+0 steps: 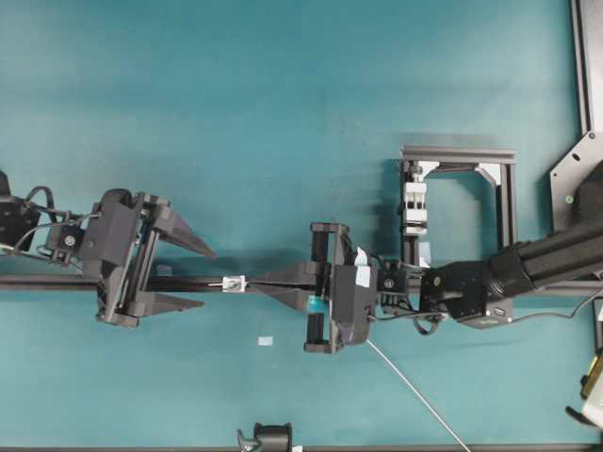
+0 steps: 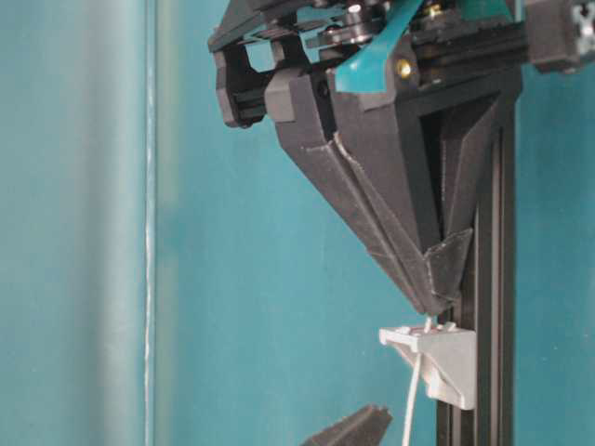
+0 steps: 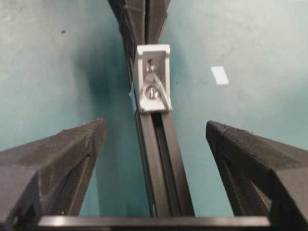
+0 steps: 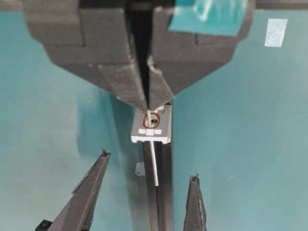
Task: Insert the wire into the hole on the left side and pull it with the left arm.
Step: 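Move the left gripper to the bracket and close it on the protruding wire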
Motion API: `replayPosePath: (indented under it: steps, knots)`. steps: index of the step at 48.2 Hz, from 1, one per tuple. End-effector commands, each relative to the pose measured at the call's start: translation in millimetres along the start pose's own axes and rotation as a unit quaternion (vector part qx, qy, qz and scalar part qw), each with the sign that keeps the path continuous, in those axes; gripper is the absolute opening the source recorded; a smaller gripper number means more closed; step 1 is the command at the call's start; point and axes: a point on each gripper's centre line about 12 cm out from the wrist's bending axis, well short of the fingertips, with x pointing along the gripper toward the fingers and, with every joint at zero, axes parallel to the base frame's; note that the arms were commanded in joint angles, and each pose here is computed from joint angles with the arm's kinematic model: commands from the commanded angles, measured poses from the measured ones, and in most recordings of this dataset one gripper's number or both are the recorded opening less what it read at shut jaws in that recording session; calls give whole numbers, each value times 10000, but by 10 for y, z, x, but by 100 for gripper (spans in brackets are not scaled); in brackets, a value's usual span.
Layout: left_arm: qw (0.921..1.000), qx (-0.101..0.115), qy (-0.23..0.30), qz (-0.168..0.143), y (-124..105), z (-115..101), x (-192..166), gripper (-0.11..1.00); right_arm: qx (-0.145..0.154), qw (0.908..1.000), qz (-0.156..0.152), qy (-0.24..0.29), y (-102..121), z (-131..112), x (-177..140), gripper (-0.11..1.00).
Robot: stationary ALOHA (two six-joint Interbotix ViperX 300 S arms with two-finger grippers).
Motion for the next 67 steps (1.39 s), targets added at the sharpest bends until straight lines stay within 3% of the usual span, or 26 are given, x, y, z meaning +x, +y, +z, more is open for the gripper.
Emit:
replayPosePath:
  steps: [1, 17, 23, 26, 34, 41, 67]
  knots:
    - [9999, -14, -159, -26, -12, 93, 27, 68, 85, 9999, -27, -122, -10, 100, 27, 2]
    - [9999, -32, -136, -27, -17, 116, 57, 67, 85, 9999, -27, -122, -10, 100, 27, 2]
    - [9999, -29, -127, -33, -22, 113, 57, 61, 85, 9999, -27, -122, -10, 100, 27, 2]
    - [9999, -30, -135, -34, -22, 115, 57, 52, 84, 9999, -21, -138, -8, 109, 26, 2]
    - [9999, -26, -156, -52, -36, 132, 70, 10, 93, 9999, -27, -122, -10, 100, 27, 2]
    - [9998, -11, -169, -67, -44, 141, 76, -8, 103, 9999, -21, -124, -9, 101, 27, 2]
    - [9999, 3, -126, -106, -75, 117, 65, -10, 127, 9999, -9, -82, -1, 101, 32, 2]
